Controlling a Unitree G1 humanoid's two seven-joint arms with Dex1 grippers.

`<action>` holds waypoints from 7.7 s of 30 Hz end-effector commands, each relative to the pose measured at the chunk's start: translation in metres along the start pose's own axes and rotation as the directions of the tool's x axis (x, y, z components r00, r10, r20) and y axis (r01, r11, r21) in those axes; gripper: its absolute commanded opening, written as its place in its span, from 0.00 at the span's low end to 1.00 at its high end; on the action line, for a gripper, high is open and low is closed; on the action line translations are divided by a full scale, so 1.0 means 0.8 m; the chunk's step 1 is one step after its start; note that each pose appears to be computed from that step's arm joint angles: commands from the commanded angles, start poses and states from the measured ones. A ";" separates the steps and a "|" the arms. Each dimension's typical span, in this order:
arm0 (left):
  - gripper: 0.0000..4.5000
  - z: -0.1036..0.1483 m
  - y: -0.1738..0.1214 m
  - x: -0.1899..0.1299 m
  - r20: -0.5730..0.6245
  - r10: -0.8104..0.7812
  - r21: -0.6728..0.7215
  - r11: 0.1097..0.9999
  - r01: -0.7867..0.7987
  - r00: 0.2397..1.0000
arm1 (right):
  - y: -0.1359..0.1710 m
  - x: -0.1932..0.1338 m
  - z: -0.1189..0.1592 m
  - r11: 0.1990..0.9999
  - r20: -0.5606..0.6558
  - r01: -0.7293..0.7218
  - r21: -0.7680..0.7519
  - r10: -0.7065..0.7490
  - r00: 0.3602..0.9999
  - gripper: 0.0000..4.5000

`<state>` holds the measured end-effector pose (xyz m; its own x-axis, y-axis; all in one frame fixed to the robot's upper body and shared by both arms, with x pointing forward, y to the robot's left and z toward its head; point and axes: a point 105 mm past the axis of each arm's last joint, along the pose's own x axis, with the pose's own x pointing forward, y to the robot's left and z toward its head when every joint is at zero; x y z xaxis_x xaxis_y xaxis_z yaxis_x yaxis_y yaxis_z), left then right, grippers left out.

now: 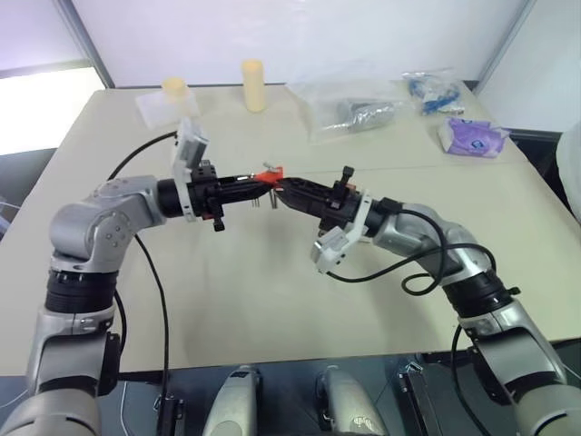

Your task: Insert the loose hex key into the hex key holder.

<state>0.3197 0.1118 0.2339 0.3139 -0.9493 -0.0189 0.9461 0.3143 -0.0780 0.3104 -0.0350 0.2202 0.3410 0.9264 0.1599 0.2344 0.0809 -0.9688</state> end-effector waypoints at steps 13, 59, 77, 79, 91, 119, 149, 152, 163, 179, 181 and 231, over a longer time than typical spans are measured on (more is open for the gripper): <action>0.01 0.009 -0.009 -0.014 -0.023 0.021 0.104 0.994 -0.019 1.000 | 0.028 -0.039 -0.062 0.903 -0.234 -0.150 0.403 0.260 0.937 0.23; 0.01 -0.007 -0.034 -0.036 -0.068 0.132 0.223 0.968 -0.114 0.989 | 0.146 -0.110 -0.108 0.159 0.136 -0.546 0.823 0.877 0.461 0.23; 0.00 -0.005 -0.032 -0.030 -0.045 0.139 0.233 0.964 -0.125 0.989 | 0.062 -0.042 -0.153 0.590 -0.178 -0.216 0.778 0.537 0.825 0.02; 0.00 -0.006 -0.030 -0.028 -0.041 0.140 0.231 0.965 -0.127 0.989 | 0.004 -0.020 -0.172 0.662 -0.310 0.056 0.747 0.273 0.911 0.02; 0.00 -0.003 -0.003 -0.018 -0.011 0.183 0.255 0.951 -0.174 0.983 | -0.111 0.025 -0.081 0.247 -0.283 0.334 0.909 -0.220 0.934 0.02; 0.00 0.022 0.005 -0.008 0.044 0.180 0.305 0.934 -0.185 0.983 | -0.093 0.047 -0.011 0.132 -0.066 0.087 0.987 -0.152 0.986 0.02; 0.00 0.029 0.002 -0.011 0.063 0.185 0.293 0.936 -0.196 0.981 | -0.092 0.044 -0.022 0.147 -0.093 0.114 0.983 -0.147 0.985 0.02; 0.00 0.029 0.002 -0.012 0.066 0.189 0.293 0.935 -0.200 0.980 | -0.092 0.044 -0.022 0.147 -0.094 0.115 0.982 -0.147 0.985 0.02; 0.00 0.032 0.004 -0.015 0.082 0.201 0.286 0.933 -0.217 0.976 | -0.092 0.043 -0.023 0.148 -0.095 0.117 0.982 -0.149 0.984 0.02; 0.00 0.035 0.008 -0.019 0.107 0.228 0.278 0.928 -0.249 0.968 | -0.094 0.042 -0.027 0.152 -0.102 0.125 0.980 -0.151 0.983 0.02; 0.00 0.035 0.008 -0.019 0.108 0.228 0.279 0.927 -0.250 0.968 | -0.094 0.042 -0.027 0.152 -0.103 0.125 0.980 -0.150 0.983 0.02; 0.00 -0.004 -0.004 0.014 0.071 0.159 0.164 0.972 -0.169 0.985 | -0.015 -0.040 -0.043 0.210 -0.223 0.188 0.959 0.155 0.963 1.00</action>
<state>0.3238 0.1034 0.2270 0.4803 -0.8767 0.0265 0.8733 0.4808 0.0790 0.3326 -0.0730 0.2174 0.5589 0.8292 0.0032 -0.7878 0.5322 -0.3101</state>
